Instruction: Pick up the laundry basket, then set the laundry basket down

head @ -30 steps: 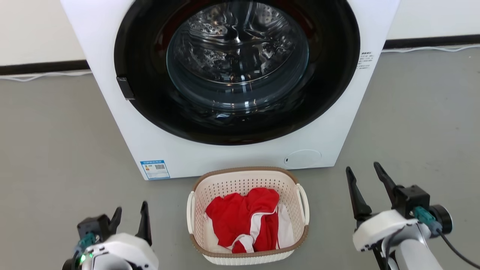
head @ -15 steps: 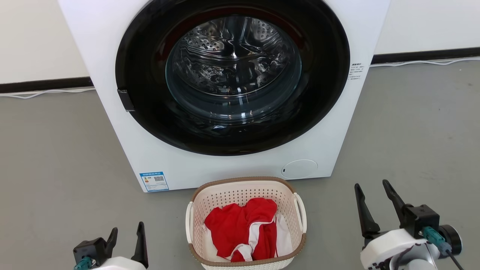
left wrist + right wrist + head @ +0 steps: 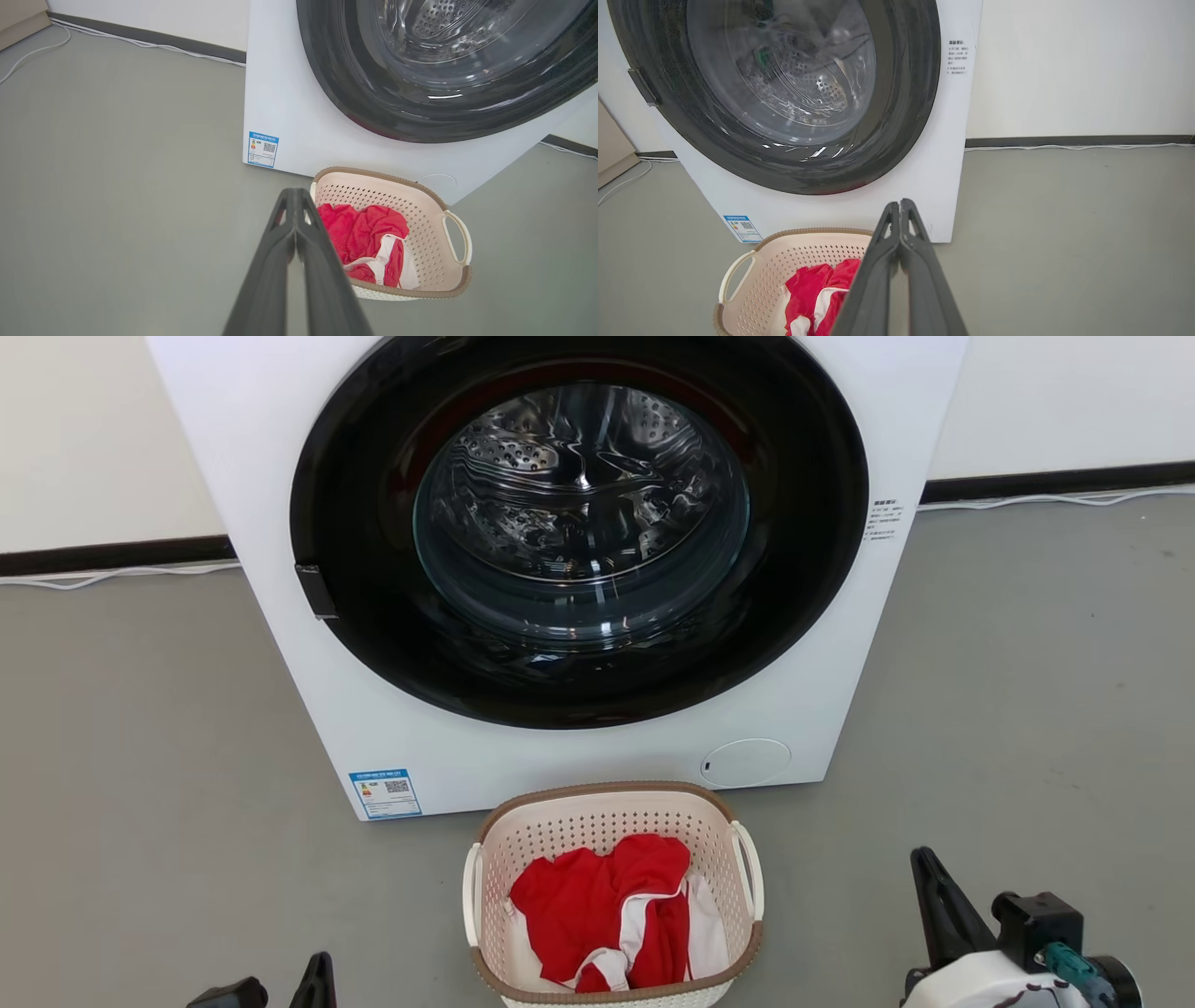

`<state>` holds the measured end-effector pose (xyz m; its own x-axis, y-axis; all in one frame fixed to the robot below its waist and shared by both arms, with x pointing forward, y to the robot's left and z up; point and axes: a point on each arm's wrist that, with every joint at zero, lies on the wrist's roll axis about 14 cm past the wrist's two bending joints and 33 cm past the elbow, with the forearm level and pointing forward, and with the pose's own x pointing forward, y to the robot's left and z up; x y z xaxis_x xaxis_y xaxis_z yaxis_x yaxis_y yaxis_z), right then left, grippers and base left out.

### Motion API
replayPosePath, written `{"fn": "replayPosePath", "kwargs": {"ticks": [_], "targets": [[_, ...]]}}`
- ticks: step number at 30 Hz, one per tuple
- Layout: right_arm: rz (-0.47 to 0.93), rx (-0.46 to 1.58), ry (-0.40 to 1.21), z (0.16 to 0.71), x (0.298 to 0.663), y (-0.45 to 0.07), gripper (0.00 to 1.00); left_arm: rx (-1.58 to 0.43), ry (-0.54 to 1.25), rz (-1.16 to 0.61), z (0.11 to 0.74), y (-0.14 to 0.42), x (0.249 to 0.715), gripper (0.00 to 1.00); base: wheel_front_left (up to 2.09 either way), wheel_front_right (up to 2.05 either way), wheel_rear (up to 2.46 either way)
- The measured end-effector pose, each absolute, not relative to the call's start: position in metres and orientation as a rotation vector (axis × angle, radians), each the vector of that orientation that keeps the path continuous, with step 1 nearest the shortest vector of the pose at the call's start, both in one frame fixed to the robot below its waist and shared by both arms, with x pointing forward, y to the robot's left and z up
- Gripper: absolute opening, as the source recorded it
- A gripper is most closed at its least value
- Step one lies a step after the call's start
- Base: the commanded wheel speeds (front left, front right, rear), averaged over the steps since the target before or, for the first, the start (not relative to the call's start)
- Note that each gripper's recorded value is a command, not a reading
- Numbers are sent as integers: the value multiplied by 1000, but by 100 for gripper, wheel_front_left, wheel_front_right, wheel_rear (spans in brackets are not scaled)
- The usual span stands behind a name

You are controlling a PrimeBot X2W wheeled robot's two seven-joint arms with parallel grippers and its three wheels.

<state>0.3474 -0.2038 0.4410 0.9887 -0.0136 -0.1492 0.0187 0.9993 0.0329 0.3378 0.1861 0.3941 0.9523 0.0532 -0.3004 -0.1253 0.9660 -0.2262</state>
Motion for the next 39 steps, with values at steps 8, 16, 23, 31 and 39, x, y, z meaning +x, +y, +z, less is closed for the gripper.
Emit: {"fn": "replayPosePath", "kwargs": {"ticks": [8, 16, 23, 31, 39], "targets": [[-40, 115, 149, 442, 349, -206, 0, -313, 302, 116, 395, 189, 338, 0, 0, 0, 0], [-63, 212, 145, 444, 351, -208, 0, -403, 302, 138, 396, 190, 340, 0, 0, 0, 0], [-83, 297, 140, 446, 352, -210, 0, -478, 296, 152, 399, 192, 341, 0, 0, 0, 0], [-104, 395, 135, 448, 354, -212, 0, -558, 298, 170, 401, 193, 342, 0, 0, 0, 0], [-125, 494, 135, 448, 355, -214, 0, -642, 291, 181, 404, 194, 344, 0, 0, 0, 0]]}}
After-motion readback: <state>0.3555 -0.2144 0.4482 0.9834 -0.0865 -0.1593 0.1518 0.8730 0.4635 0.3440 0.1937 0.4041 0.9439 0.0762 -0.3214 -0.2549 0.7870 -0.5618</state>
